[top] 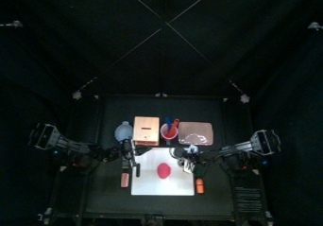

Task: Get the cutter from the drawer then cut the dough then place the extra dough in the bowl
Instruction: Cut the dough

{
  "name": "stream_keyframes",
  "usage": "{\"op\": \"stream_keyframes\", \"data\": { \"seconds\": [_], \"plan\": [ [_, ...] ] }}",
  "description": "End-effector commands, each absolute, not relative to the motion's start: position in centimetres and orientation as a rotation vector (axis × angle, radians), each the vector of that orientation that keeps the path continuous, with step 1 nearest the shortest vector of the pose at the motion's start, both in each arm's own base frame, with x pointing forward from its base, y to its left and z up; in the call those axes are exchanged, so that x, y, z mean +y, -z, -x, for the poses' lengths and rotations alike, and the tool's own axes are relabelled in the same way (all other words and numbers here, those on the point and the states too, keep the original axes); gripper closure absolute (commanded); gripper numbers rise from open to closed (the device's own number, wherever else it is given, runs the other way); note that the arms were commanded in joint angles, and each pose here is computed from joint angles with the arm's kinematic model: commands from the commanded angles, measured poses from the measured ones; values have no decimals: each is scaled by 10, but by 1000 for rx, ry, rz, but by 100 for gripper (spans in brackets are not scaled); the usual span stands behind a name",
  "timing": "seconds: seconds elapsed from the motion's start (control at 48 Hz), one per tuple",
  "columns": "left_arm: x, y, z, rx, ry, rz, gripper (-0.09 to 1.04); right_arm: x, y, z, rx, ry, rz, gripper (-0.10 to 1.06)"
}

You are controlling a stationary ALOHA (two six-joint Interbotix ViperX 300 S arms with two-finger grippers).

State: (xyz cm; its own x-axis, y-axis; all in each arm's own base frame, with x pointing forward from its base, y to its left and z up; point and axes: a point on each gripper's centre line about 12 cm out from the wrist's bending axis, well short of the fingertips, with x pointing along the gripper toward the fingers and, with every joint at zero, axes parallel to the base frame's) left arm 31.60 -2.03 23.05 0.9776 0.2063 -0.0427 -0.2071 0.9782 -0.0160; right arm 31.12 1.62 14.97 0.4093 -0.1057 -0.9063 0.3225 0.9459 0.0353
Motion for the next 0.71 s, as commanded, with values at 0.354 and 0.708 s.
{"op": "stream_keyframes", "data": {
  "seconds": [0.354, 0.708],
  "plan": [
    [-18, -218, -314, 82, -251, 64, 65, 45, -207, -360, 1021, 217, -221, 43],
    [-16, -208, -314, 114, -263, 62, 65, 66, -207, -406, 1063, 214, -188, 43]
  ]
}}
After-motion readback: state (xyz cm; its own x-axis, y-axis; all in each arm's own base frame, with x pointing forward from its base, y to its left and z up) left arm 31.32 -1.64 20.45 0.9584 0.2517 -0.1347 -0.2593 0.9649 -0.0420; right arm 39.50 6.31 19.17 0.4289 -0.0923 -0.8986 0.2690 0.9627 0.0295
